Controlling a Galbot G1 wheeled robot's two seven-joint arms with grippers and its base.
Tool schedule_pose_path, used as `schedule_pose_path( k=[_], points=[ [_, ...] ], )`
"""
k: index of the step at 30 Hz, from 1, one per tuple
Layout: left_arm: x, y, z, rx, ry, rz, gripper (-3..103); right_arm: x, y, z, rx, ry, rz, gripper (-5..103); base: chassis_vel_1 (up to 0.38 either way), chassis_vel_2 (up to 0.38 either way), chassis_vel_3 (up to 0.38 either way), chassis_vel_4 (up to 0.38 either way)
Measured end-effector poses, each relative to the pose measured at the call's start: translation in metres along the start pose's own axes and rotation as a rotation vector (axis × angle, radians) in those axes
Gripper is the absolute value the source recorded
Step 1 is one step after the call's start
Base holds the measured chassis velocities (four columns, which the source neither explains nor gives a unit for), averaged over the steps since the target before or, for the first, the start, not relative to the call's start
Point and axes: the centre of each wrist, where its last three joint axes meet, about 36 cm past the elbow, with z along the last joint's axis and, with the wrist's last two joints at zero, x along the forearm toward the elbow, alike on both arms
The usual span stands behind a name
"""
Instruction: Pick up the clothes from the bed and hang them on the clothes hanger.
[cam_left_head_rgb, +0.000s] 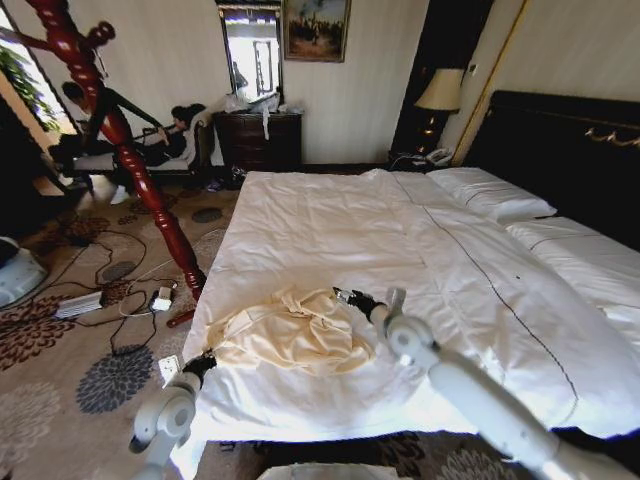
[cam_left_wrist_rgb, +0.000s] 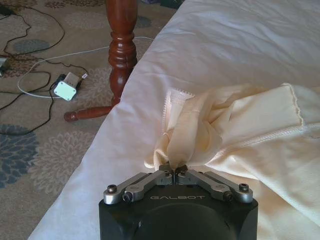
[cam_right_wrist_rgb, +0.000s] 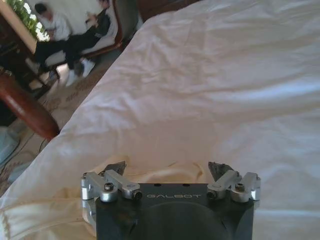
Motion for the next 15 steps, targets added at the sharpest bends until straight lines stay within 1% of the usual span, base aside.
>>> schedule_pose_path(
  k=[1,2,4,7,8,11,13,15],
  points=[
    [0.002,-0.002,0.001,0.005,-0.002,0.001,0,-0.011,-0.001,-0.010,0.005,0.021,-0.005,95,0.000,0.000,0.000,0.000],
    [0.002,-0.002,0.001,0.005,-0.002,0.001,0,-0.011,-0.001,-0.010,0.005,0.021,-0.005,95,0.000,0.000,0.000,0.000],
    [0.005,-0.005,0.002,0.011,-0.004,0.005,0,-0.028,-0.005,-0.023,-0.016,0.074,-0.010,100,0.000,0.000,0.000,0.000],
    [0.010,-0.008,0.003,0.020,-0.009,0.007,0,-0.047,-0.009,-0.027,-0.088,0.167,-0.005,100,0.000,0.000,0.000,0.000],
    [0.010,-0.008,0.003,0.020,-0.009,0.007,0,-0.047,-0.009,-0.027,-0.088,0.167,-0.005,100,0.000,0.000,0.000,0.000],
    [0.012,-0.009,0.003,0.026,-0.015,0.003,0,-0.062,-0.018,-0.020,-0.138,0.200,0.013,100,0.000,0.000,0.000,0.000],
    [0.012,-0.009,0.003,0.027,-0.016,0.002,0,-0.066,-0.022,-0.017,-0.143,0.204,0.025,100,0.000,0.000,0.000,0.000],
    [0.012,-0.010,0.004,0.028,-0.015,0.001,0,-0.075,-0.035,-0.009,-0.137,0.200,0.050,100,0.000,0.000,0.000,0.000]
  ],
)
